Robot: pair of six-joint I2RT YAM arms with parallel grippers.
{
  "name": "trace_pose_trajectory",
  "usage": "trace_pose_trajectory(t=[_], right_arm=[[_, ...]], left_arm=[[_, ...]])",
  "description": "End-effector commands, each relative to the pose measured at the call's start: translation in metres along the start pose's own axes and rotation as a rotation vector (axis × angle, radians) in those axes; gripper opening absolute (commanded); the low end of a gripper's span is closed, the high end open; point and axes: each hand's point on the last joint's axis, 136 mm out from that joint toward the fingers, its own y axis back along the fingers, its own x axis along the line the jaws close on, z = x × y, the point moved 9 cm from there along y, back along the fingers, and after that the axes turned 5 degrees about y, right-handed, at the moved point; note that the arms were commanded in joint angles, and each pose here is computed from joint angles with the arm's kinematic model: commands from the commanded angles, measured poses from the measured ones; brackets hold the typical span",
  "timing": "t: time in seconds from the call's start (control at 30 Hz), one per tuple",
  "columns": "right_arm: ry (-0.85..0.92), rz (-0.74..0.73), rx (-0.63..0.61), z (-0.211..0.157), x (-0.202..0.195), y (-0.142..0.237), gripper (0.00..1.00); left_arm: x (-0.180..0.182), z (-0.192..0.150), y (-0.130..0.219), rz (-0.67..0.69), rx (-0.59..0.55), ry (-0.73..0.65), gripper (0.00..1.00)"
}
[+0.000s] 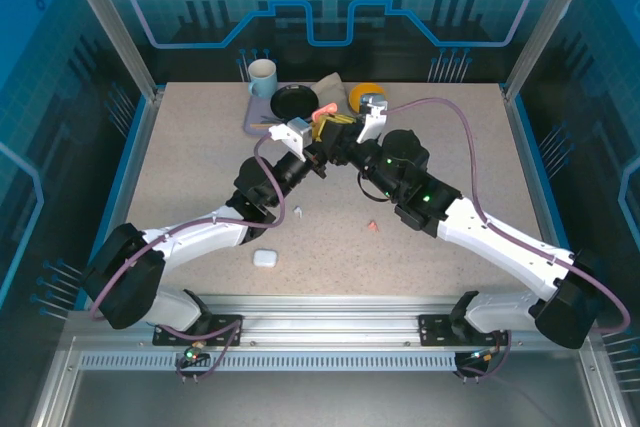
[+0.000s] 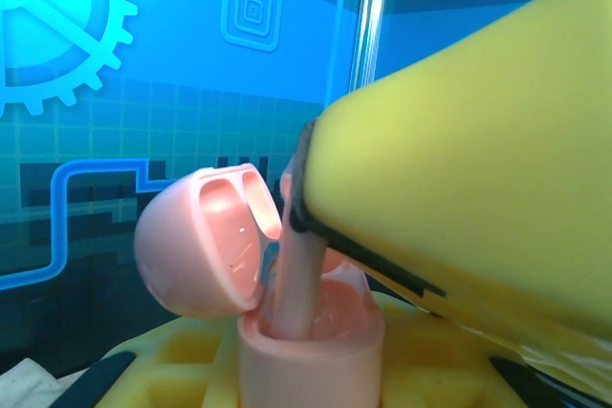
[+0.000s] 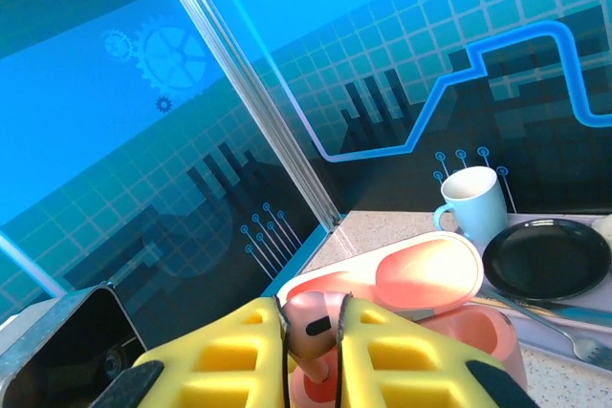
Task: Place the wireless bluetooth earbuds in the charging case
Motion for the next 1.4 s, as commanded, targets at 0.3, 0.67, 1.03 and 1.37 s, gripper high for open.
trace_pose_trajectory(t=[0.3, 0.67, 1.03, 1.37], right_arm=[[0.022, -0.016, 0.013, 0.004, -0.003, 0.005, 0.16], [0.02, -0.012, 0.045, -0.004, -0.006, 0.014, 0.16], [0.028, -0.013, 0.084, -0.006, -0.003, 0.004, 0.16], [0.029, -0.027, 0.126, -0.007, -0.002, -0.008, 0.17]], left_arm=[[-0.006, 0.021, -0.007, -0.008, -0.074, -0.032, 0.0], [-0.005, 0.023, -0.008, 0.006, -0.081, -0.037, 0.0], [-0.007, 0.02, -0.01, -0.015, -0.069, -0.025, 0.0], [-0.009, 0.018, -0.011, -0.031, -0.058, -0.03, 0.0]])
